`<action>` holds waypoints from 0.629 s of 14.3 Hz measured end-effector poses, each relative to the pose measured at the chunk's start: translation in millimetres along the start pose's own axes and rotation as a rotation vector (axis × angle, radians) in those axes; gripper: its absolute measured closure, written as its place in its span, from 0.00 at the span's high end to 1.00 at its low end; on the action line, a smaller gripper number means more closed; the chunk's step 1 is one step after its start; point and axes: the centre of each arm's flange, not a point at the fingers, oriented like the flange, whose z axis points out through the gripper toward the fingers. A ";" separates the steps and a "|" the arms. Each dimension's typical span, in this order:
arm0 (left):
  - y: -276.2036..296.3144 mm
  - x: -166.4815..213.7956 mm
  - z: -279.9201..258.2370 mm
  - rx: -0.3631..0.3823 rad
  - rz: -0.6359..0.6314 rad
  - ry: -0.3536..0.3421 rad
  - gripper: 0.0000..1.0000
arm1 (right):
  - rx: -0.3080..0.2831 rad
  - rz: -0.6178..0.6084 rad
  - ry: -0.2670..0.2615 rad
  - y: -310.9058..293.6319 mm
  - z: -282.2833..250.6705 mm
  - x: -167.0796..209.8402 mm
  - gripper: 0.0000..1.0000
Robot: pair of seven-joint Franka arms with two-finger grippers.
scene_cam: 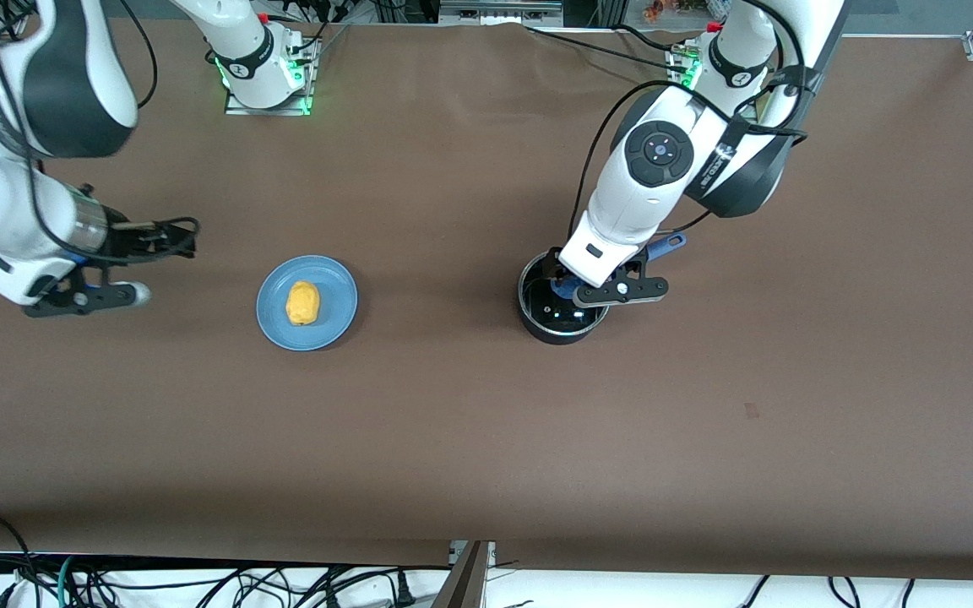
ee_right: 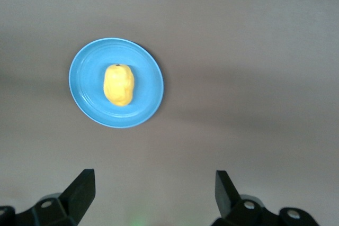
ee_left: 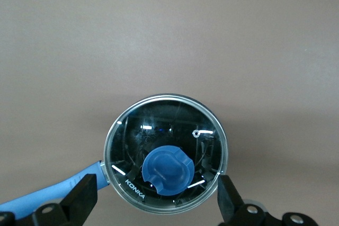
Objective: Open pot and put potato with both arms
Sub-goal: 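Grasp the lid knob with the left gripper while the right gripper reaches the potato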
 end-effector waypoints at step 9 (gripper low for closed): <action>7.4 -15.1 41.8 0.032 -0.022 0.038 1.00 | 0.000 -0.027 -0.010 -33.3 114.0 38.2 1.00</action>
